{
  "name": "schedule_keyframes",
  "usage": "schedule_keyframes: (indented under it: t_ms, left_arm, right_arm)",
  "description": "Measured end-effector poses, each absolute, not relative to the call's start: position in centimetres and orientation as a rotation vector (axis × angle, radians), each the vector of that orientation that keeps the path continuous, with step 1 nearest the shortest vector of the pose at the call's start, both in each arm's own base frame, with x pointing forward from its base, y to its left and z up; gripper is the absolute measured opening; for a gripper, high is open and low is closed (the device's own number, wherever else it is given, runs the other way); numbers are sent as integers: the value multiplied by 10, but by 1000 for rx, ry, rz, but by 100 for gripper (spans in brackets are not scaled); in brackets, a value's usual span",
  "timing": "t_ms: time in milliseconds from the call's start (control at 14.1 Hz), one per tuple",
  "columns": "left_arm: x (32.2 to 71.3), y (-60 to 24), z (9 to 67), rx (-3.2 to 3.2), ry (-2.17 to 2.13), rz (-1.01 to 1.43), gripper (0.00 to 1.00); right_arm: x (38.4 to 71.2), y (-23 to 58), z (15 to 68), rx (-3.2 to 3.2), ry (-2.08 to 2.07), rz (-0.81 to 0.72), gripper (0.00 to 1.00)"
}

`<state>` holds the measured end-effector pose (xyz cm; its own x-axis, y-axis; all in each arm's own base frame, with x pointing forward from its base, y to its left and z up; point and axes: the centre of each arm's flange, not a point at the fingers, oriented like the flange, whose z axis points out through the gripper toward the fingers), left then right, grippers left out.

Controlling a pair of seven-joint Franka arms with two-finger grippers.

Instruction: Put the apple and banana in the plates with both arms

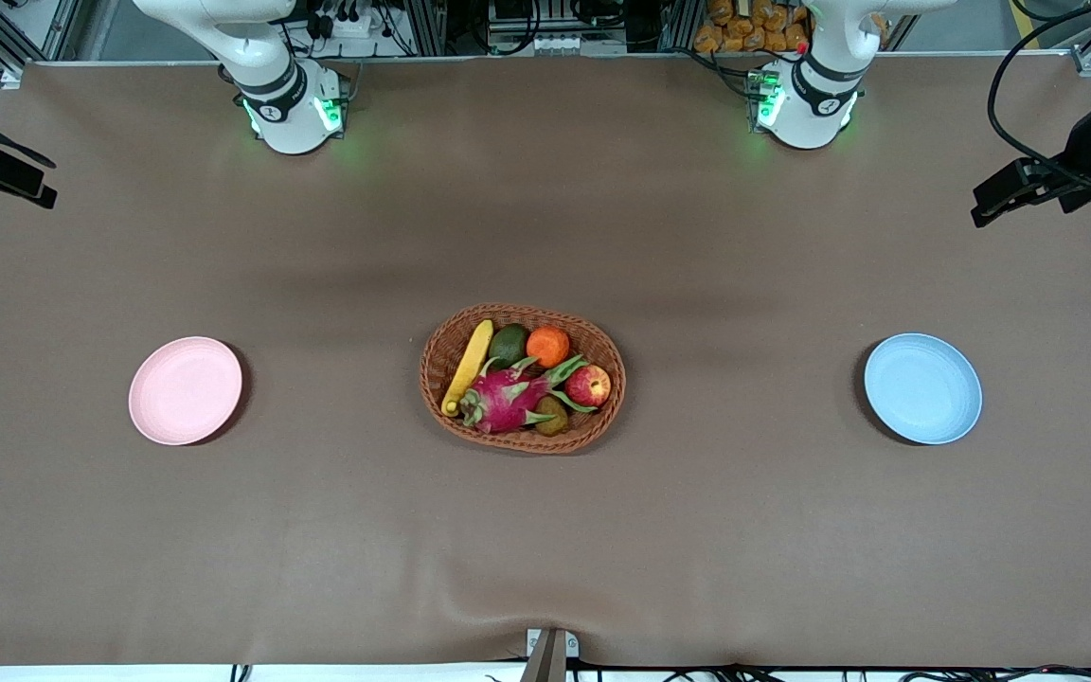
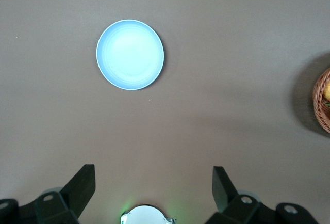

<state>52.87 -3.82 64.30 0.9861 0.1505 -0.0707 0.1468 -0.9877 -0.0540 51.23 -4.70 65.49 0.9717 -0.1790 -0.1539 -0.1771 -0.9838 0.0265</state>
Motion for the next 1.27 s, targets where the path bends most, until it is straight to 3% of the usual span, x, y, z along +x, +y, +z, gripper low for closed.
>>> schedule_keyframes:
  t_ms: [708,1274]
  left_arm:
    - [558,-77,591,-3075,-273,200,100]
    - [580,-143,545,-3082,-594,221,100]
  right_arm:
    - [512,-48,655,3106,-283,-245,100]
    - [513,-42,655,3107,-267,-245,100]
